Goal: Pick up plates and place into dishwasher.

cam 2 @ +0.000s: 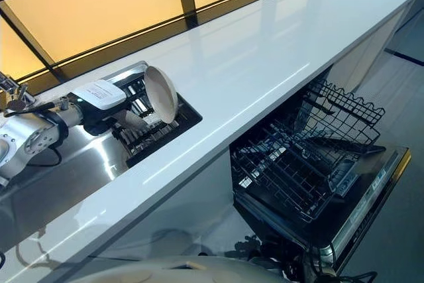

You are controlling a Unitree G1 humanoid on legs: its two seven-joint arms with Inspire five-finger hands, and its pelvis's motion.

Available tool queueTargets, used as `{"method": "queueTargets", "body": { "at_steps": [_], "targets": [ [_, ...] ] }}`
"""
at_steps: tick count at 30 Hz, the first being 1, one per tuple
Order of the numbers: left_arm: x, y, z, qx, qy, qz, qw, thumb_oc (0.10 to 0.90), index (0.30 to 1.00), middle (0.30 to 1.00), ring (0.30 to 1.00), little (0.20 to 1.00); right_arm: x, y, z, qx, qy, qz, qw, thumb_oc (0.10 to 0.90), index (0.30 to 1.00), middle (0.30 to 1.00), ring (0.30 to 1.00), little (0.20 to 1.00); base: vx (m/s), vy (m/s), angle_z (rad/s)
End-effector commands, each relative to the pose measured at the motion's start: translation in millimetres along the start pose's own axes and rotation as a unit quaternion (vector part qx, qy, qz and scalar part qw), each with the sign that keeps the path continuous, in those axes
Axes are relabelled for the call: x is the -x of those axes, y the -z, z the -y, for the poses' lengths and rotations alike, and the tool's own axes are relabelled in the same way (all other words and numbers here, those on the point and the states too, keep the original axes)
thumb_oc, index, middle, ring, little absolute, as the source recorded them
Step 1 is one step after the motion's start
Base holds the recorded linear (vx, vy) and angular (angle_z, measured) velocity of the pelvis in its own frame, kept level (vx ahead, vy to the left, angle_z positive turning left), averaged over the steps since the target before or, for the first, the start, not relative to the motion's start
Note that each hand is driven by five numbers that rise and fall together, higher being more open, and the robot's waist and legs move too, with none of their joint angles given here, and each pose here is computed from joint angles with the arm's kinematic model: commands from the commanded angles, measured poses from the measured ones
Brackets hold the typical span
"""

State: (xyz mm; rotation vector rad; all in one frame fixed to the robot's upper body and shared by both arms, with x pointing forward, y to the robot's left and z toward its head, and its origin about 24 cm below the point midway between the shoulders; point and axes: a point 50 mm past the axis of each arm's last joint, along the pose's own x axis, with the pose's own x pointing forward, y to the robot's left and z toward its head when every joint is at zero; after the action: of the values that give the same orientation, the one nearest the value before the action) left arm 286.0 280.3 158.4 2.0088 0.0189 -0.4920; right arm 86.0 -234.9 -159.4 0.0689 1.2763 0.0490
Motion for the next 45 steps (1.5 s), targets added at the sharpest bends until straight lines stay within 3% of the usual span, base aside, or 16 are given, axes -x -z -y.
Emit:
{"method": "queueTargets", "body": {
  "at_steps": [1, 6, 7, 13, 22, 25, 29, 35, 45],
  "targets": [
    [16, 52, -59, -0.023, -0.114, -0.117, 0.986, 0.1, 0.3, 0.3, 0.3, 0.2, 7, 2, 20, 0.012, 0.018, -0.011, 1.0, 0.8, 0.9, 0.9, 0.9, 0.9, -0.01, -0.002, -0.03],
    [20, 58, -63, -0.017, -0.148, -0.132, 0.98, 0.1, 0.3, 0.3, 0.3, 0.2, 6, 3, 16, -0.044, 0.01, -0.003, 0.999, 0.8, 0.9, 0.9, 0.9, 0.9, 0.0, 0.0, 0.0],
    [25, 63, -65, -0.006, -0.176, -0.139, 0.975, 0.1, 0.3, 0.3, 0.3, 0.2, 6, 4, 14, -0.129, 0.001, 0.012, 0.992, 0.8, 0.9, 0.9, 0.9, 0.9, 0.0, 0.0, 0.0],
    [45, 78, -64, 0.026, -0.25, -0.169, 0.953, 0.1, 0.3, 0.3, 0.3, 0.2, 5, -3, 5, -0.305, -0.03, 0.073, 0.949, 0.8, 0.9, 0.9, 0.9, 0.9, 0.0, 0.008, -0.02],
    [74, 83, -58, 0.046, -0.369, -0.179, 0.911, 0.1, 0.3, 0.3, 0.3, 0.2, 7, -36, -23, -0.4, -0.143, 0.172, 0.889, 0.8, 0.9, 0.9, 0.9, 0.9, -0.02, 0.038, -0.06],
    [76, 76, -54, 0.042, -0.386, -0.17, 0.906, 0.1, 0.3, 0.3, 0.3, 0.2, 11, -49, -30, -0.38, -0.163, 0.203, 0.888, 0.8, 0.9, 0.9, 0.9, 0.9, -0.02, 0.043, -0.06],
    [78, 67, -55, 0.037, -0.412, -0.166, 0.895, 0.1, 0.3, 0.3, 0.3, 0.2, 23, -75, -39, -0.263, -0.153, 0.255, 0.918, 0.8, 0.9, 0.9, 0.9, 0.9, -0.04, 0.037, -0.07],
    [85, 62, -42, 0.039, -0.427, -0.173, 0.887, 0.1, 0.3, 0.3, 0.3, 0.2, 53, -101, -51, -0.154, -0.169, 0.318, 0.92, 0.8, 0.9, 0.9, 0.9, 0.9, -0.05, 0.035, -0.06],
    [92, 55, -20, 0.041, -0.437, -0.171, 0.882, 0.1, 0.3, 0.3, 0.3, 0.2, 120, -145, -52, -0.077, -0.346, 0.399, 0.846, 0.8, 0.9, 0.9, 0.9, 0.9, -0.03, 0.019, -0.16]
  ]
}}
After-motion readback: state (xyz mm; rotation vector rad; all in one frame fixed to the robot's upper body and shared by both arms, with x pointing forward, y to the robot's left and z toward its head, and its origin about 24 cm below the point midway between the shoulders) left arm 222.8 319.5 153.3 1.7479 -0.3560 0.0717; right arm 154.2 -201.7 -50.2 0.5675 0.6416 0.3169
